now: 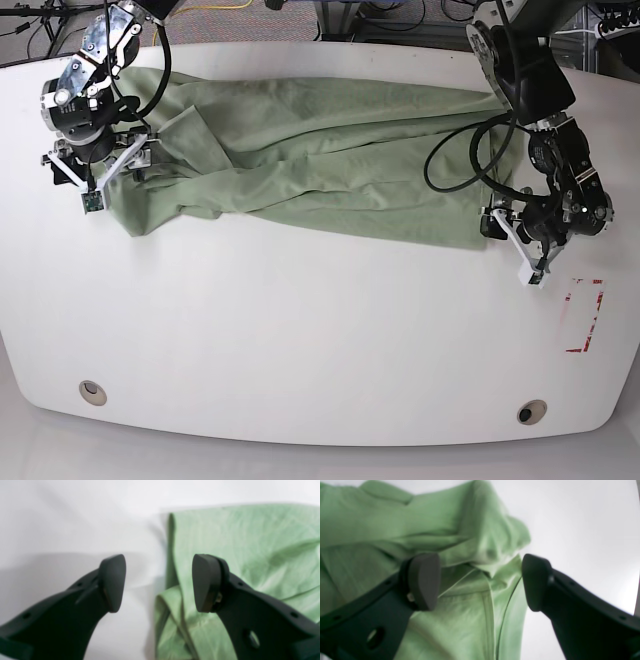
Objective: Fold the T-shirt properly
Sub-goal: 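Lower the folded hem and open both grippers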
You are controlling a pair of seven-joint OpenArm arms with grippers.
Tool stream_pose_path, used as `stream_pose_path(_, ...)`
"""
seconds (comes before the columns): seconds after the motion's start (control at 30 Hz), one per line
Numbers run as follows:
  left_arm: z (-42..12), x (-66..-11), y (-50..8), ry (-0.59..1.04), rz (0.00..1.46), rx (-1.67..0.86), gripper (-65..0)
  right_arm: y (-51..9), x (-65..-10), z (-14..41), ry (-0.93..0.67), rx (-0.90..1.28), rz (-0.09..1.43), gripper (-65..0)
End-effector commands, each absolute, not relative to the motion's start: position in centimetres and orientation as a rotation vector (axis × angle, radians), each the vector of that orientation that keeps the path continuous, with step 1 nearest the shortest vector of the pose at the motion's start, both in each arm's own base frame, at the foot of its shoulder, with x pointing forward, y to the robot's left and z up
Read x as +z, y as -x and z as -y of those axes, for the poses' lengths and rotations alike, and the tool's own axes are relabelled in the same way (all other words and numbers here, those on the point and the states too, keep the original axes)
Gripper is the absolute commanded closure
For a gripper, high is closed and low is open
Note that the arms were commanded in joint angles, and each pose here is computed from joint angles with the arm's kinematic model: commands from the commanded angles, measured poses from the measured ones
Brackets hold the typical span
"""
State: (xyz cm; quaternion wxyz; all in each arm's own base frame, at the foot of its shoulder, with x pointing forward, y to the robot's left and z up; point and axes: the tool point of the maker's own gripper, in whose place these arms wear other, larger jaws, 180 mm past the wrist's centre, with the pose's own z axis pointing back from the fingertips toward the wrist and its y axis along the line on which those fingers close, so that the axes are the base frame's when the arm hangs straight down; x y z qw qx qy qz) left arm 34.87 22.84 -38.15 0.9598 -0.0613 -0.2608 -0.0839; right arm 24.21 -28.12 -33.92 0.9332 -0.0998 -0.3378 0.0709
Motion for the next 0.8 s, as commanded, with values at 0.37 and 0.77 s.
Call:
stream_pose_path(0.37,-20.1,-38.4,-36.0,0.169,0.522,-0.233,-39.0,-25.6,-32.3,28.3,0.221,0.149,0.751,-48.2)
stream_pose_path(0.77,-19.8,-39.6,-34.8,0.173,0.486,-0.242,-21.7,-25.6,-32.4,28.2,0.216,0.147,0.751,-48.2)
